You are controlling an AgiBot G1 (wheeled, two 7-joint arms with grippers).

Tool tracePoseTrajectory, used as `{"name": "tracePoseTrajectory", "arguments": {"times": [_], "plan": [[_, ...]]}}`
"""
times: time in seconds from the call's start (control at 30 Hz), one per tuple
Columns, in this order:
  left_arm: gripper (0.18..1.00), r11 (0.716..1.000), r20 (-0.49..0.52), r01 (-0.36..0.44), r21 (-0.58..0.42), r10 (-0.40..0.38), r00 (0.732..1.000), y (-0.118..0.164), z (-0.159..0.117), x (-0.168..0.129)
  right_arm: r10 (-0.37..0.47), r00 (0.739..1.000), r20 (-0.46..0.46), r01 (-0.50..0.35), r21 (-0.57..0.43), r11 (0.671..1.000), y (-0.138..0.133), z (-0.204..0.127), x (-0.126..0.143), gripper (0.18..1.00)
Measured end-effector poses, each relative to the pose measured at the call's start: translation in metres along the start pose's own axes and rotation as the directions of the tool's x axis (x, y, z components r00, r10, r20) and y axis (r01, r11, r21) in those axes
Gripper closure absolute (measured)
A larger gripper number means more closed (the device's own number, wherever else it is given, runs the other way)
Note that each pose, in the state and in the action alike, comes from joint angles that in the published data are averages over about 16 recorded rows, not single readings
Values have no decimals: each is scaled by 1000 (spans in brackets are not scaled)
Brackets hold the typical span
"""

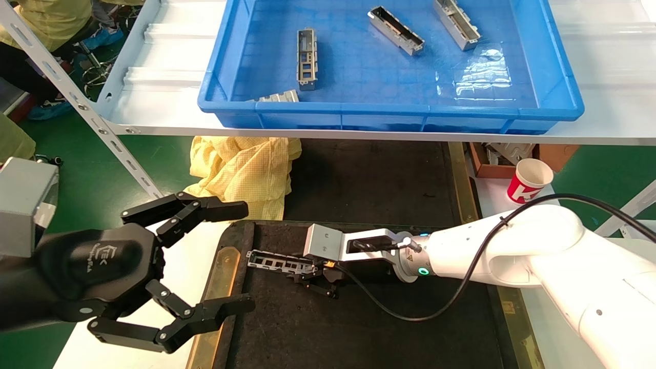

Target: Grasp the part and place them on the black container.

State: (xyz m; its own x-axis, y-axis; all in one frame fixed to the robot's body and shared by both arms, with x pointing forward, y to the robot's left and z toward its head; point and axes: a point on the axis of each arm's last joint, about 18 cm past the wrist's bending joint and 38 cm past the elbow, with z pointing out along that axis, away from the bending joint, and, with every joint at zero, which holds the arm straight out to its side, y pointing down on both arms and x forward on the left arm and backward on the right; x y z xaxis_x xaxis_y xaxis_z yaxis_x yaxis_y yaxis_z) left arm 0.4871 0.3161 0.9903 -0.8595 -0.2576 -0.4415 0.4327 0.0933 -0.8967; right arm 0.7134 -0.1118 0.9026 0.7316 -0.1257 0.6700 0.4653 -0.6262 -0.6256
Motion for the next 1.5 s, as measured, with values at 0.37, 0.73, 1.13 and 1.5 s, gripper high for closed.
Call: {"name": "tracePoseTrajectory", "arguments": {"times": [0.37, 0.73, 1.13, 1.5], "plan": [[184, 1000, 0, 0, 0, 0, 1000, 0, 0, 0, -27, 1000, -1, 27, 27, 999, -11, -10, 9, 651], [184, 1000, 0, 0, 0, 0, 1000, 0, 0, 0, 40, 998, 43, -45, 134, 990, -19, -47, 14, 425], [184, 1000, 0, 0, 0, 0, 1000, 0, 0, 0, 86, 995, 56, -95, 191, 977, -20, -63, 14, 237], [184, 1000, 1, 0, 0, 0, 1000, 0, 0, 0, 155, 985, 74, -169, 280, 945, -19, -79, 1, 183]]}}
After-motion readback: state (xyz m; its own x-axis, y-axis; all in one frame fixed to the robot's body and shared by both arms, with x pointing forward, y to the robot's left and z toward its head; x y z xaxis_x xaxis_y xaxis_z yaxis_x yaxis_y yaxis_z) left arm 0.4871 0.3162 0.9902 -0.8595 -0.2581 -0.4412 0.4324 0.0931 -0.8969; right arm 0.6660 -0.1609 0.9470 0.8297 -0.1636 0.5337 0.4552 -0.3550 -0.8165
